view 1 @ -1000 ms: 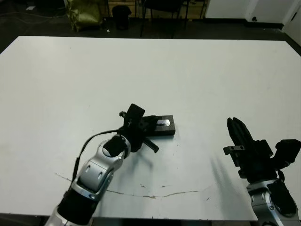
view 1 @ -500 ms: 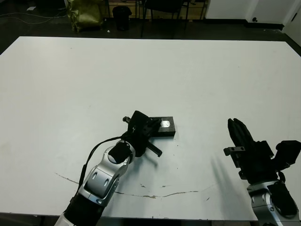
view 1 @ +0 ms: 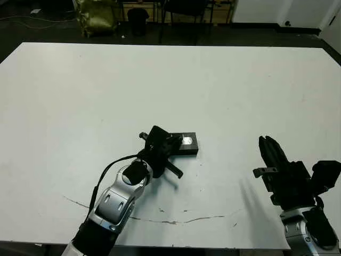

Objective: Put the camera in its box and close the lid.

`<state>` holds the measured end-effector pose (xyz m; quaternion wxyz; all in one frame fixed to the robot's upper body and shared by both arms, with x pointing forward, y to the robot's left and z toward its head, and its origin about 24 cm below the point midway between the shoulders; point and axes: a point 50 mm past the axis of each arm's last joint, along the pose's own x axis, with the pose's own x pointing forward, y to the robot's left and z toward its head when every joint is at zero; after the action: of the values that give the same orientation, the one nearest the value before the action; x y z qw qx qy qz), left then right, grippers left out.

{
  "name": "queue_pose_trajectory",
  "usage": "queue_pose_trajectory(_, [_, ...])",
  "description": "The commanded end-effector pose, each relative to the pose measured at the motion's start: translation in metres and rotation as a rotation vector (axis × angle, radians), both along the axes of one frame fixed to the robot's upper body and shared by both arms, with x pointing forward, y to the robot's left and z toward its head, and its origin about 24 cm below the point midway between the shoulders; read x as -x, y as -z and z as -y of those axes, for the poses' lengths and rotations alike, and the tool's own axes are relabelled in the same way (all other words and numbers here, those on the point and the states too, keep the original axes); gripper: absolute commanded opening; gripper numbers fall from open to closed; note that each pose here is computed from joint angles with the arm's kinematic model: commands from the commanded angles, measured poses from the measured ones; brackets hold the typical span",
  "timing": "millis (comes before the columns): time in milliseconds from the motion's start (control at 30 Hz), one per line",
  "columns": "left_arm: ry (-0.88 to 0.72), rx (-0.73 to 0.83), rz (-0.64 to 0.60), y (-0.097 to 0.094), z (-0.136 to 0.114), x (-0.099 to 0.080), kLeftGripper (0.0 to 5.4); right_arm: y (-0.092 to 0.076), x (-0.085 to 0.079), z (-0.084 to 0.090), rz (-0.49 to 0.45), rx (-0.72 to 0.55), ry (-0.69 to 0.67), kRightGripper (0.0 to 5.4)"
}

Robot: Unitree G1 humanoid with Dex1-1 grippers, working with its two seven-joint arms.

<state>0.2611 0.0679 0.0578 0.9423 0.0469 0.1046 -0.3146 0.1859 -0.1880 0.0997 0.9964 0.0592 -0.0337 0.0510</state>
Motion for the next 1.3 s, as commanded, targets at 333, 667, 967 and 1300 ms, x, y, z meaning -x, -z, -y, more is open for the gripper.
queue_pose_trajectory(333, [-0.16, 0.177, 0.268, -0.069, -0.06, 0.016, 0.02, -0.001, -0.006, -0.002, -0.001, 0.0, -0.013, 0.0])
queue_pose_trajectory(667, [-0.395, 0.3, 0.408, -0.071, -0.116, 0.017, 0.02, -0.016, -0.019, 0.0, 0.037, 0.066, 0.124, 0.0])
queue_pose_trajectory(967, [-0.623, 0.278, 0.385, -0.042, -0.137, 0.014, 0.02, -0.025, -0.044, -0.009, 0.183, 0.198, 0.153, 0.0])
queue_pose_trajectory(1300, [-0.711, 0.333, 0.321, -0.027, -0.139, 0.004, 0.02, -0.025, -0.052, -0.016, 0.144, 0.181, 0.146, 0.0])
